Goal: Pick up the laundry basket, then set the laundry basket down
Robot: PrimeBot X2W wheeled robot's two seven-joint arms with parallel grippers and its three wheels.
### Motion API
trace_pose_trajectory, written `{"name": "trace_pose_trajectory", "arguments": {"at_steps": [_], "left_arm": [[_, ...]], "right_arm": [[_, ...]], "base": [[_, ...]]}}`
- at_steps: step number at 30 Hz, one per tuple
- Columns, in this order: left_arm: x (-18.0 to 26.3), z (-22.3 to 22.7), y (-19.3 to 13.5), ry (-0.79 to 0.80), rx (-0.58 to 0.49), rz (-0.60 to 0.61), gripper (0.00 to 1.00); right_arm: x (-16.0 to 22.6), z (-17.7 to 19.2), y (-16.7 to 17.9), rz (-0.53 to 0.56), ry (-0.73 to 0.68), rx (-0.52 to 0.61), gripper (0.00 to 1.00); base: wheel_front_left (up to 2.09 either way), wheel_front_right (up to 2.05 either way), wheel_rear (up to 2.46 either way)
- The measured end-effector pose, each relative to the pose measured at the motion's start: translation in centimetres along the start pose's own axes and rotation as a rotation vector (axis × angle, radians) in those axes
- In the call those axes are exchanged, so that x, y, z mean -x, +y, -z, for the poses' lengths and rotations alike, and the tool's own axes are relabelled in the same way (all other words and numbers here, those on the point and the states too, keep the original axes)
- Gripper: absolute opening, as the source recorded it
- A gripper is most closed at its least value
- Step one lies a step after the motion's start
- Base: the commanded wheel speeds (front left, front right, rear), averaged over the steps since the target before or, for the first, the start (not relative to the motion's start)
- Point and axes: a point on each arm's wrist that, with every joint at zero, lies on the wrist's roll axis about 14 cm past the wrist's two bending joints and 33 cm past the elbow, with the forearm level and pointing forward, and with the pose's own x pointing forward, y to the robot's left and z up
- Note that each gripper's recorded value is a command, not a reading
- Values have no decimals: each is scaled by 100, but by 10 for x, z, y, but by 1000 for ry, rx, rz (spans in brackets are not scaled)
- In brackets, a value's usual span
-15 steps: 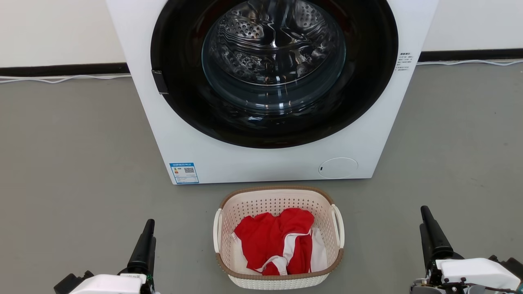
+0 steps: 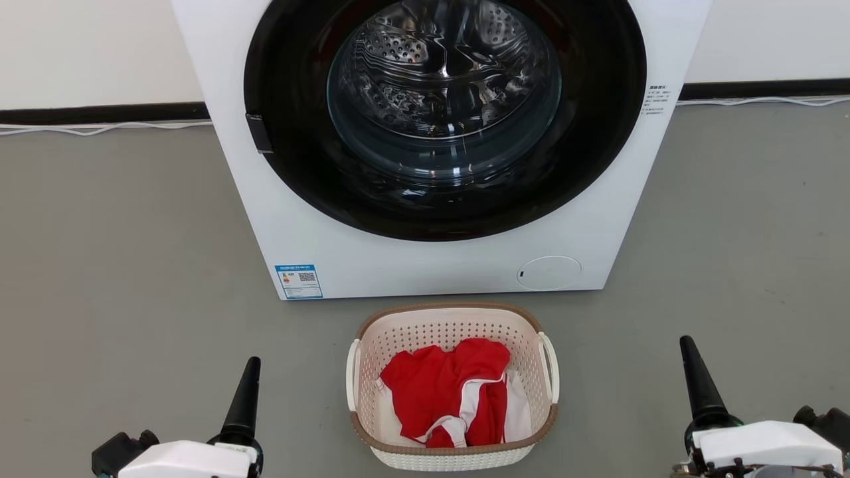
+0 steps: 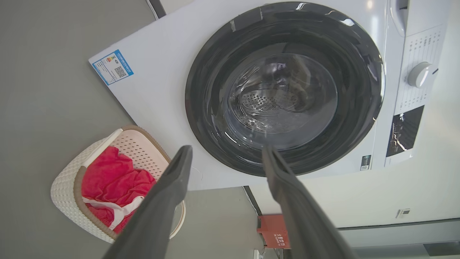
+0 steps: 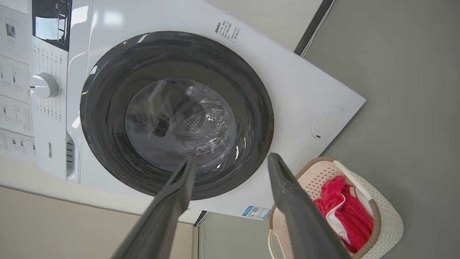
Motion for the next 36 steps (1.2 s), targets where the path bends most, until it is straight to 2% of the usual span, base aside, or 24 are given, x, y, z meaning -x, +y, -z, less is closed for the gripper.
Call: {"name": "trace_pose_trajectory", "arguments": {"at_steps": [18,36], "left_arm": [[0,7,-4,7,-299,11,100],[3,8,-10,-12,-619,48,100]], "right_arm": [[1,1,4,-26,3,323,100],[2,0,0,-45,14,596,100]], "base": [[0,0,0],[0,0,0]]}}
